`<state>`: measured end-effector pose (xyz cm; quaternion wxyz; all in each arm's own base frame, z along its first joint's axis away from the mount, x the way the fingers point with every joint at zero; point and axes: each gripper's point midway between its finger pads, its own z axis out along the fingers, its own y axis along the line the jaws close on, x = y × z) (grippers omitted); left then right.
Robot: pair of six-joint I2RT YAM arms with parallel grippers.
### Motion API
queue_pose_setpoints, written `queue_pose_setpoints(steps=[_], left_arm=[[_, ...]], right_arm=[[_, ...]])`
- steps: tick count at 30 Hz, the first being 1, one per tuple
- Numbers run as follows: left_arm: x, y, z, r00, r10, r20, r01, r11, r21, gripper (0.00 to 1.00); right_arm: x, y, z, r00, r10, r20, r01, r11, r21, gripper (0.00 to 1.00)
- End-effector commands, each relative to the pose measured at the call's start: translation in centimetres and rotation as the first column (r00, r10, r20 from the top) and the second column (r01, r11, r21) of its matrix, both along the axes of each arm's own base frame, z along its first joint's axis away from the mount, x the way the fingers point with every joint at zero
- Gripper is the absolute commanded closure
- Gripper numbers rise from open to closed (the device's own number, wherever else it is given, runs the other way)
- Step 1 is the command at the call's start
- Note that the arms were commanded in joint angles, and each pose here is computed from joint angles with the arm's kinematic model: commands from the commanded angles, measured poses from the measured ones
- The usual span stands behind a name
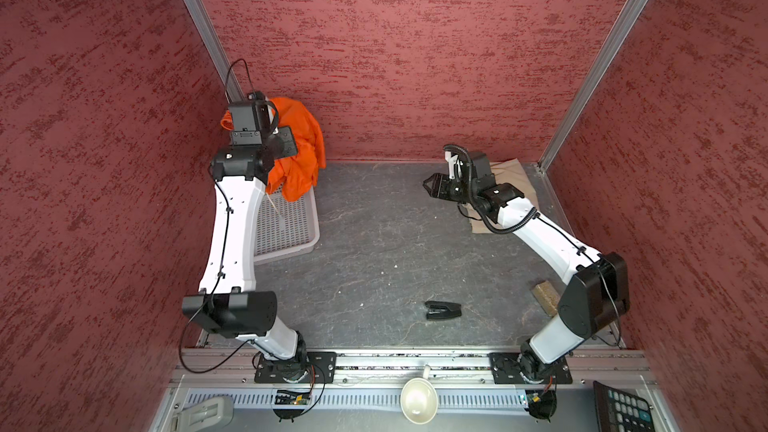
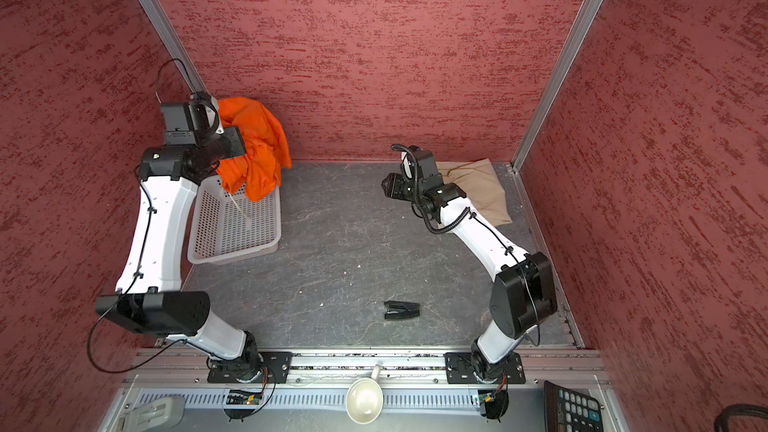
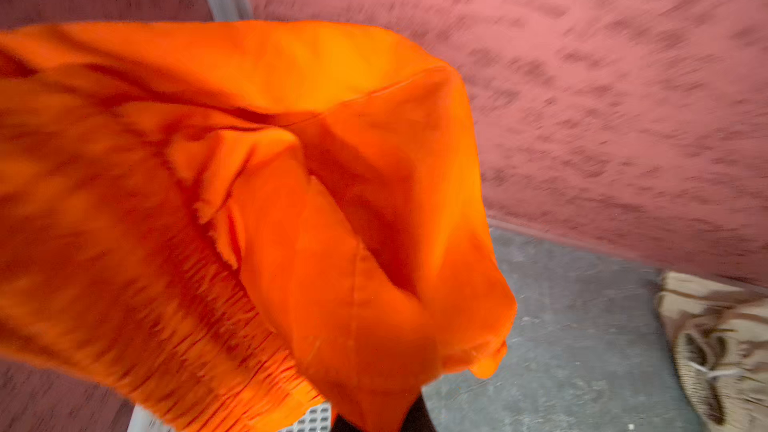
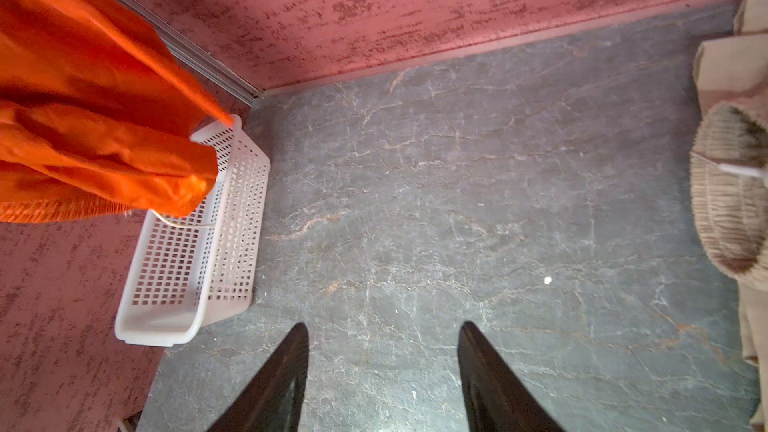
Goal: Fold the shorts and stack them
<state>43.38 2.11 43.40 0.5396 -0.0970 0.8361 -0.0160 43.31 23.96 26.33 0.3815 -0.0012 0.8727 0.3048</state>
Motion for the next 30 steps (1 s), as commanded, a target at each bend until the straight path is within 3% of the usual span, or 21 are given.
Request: queue_pose_setpoints(steps=[1,5,10,11,12,14,15,17,21,24,28,30], left_arm=[[0.2,-5.2,4.5,0.963,-0.217,0.162,0.216,0.976,0.025,1.0],[-0.5,-11.6,4.6,0.884,-0.426,0.192,0.429,0.903,0.026,1.0],[-0.5,-16.7,-2.8,0.831,-0.554,0.052,0.556,0.829,-0.055,1.0],[-0.7,-17.7,-4.8,0.817,-0.576,0.015,0.575,0.814,-0.078,0.96],[-1.0,-18.8,-6.7,0.797,-0.604,-0.017,0.598,0.793,-0.113,0.84],[-1.6,-20.2,-9.9,0.774,-0.629,-0.072,0.61,0.771,-0.183,0.46],[-1.8,-20.5,-11.1,0.77,-0.63,-0.099,0.602,0.769,-0.214,0.36],[-1.7,-20.2,-12.9,0.79,-0.6,-0.128,0.552,0.787,-0.277,0.26],[-0.9,-16.9,-15.3,0.863,-0.47,-0.186,0.39,0.853,-0.347,0.23],[-0.8,-14.1,-18.7,0.884,-0.369,-0.287,0.233,0.881,-0.413,0.23],[-1.8,-12.7,-24.1,0.835,-0.311,-0.454,0.081,0.886,-0.458,0.23],[-2.3,-13.0,-26.6,0.794,-0.305,-0.526,0.024,0.88,-0.474,0.23]], right_arm=[[0.5,-0.4,4.1,0.996,-0.011,0.088,0.006,0.998,0.065,0.41],[1.0,-1.7,4.4,0.995,-0.049,0.086,0.041,0.995,0.095,0.41],[1.1,-4.2,2.3,0.991,-0.131,0.015,0.13,0.99,0.058,0.41],[0.9,-4.6,1.7,0.99,-0.141,0.002,0.14,0.989,0.042,0.41],[0.7,-4.9,1.1,0.989,-0.149,-0.012,0.149,0.988,0.026,0.41],[0.2,-5.1,0.0,0.989,-0.145,-0.04,0.145,0.989,0.0,0.41],[0.0,-5.1,-0.6,0.989,-0.139,-0.057,0.139,0.99,-0.012,0.4],[-0.6,-4.7,-1.5,0.99,-0.116,-0.081,0.111,0.992,-0.061,0.39],[-1.9,-2.6,-3.0,0.995,-0.035,-0.092,0.015,0.979,-0.204,0.38],[-3.5,0.9,-4.9,0.987,0.089,-0.13,-0.124,0.951,-0.284,0.38],[-5.7,5.5,-8.5,0.946,0.237,-0.221,-0.3,0.896,-0.327,0.38],[-5.8,6.6,-9.9,0.935,0.256,-0.248,-0.326,0.894,-0.307,0.38]])
